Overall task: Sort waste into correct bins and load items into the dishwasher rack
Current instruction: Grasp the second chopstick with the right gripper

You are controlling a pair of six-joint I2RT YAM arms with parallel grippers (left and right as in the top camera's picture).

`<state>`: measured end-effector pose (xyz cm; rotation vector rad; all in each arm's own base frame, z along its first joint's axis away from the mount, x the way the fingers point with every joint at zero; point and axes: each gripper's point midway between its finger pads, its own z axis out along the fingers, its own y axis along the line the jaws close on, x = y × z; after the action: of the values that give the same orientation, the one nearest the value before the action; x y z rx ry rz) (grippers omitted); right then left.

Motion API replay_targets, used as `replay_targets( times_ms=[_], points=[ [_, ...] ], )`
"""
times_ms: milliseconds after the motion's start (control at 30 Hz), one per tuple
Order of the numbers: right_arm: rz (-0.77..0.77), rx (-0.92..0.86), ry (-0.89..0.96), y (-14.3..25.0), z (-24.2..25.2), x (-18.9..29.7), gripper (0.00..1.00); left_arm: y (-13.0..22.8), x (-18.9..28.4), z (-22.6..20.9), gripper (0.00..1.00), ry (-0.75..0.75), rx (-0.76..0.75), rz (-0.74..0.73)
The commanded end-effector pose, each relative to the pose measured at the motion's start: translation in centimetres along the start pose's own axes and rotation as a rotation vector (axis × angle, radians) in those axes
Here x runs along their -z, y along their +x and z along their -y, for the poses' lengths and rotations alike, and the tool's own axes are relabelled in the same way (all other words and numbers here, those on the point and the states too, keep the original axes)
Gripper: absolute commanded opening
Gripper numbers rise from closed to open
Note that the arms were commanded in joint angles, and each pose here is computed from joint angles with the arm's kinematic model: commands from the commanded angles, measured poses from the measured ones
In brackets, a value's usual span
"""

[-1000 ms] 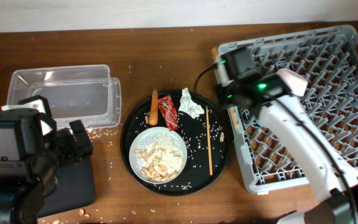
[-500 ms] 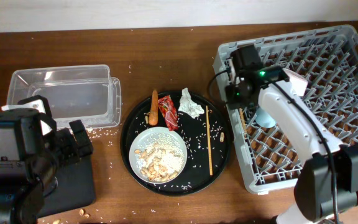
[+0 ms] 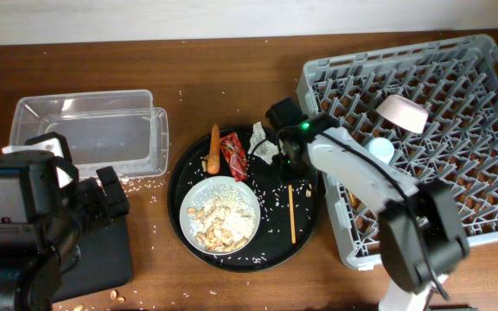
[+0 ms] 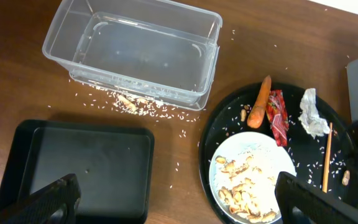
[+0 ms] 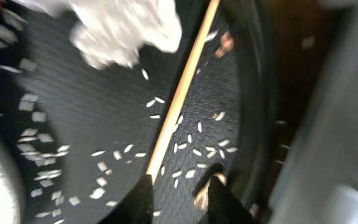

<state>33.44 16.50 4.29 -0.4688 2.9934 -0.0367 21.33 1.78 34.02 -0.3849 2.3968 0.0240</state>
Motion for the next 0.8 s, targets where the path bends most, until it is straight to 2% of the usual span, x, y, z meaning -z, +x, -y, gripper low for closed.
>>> replay_targets(
  times_ms=[0,133,333,500,533,633,767],
  points=[
    [-0.084,-0.014,0.009,1.2,-0.1,-2.9,0.25,-0.1,0.1,-0.4,0.99,-0.021,0.015,0.007],
    [-0.130,-0.010,-0.027,1.8,-0.9,-4.4,0.25,-0.1,0.1,-0.4,0.99,-0.021,0.015,0.007],
    [-0.153,0.070,-0.102,2.3,-2.1,-4.4,0.25,-0.1,0.1,-0.4,0.99,-0.021,0.015,0.007],
    [-0.154,0.071,-0.106,2.4,-2.1,-4.4,0.24,-0.1,0.1,-0.4,0.99,-0.021,0.015,0.007],
    [-0.153,0.067,-0.106,2.3,-2.1,-4.4,0.23,-0.1,0.1,-0.4,0.99,-0.021,0.015,0.007],
    [-0.149,0.055,-0.103,2.2,-1.7,-4.4,0.05,-0.1,0.1,-0.4,0.99,-0.021,0.015,0.007],
    [-0.106,0.035,-0.107,1.3,-1.2,-2.7,0.04,-0.1,0.1,-0.4,0.99,-0.021,0.015,0.007]
  ],
)
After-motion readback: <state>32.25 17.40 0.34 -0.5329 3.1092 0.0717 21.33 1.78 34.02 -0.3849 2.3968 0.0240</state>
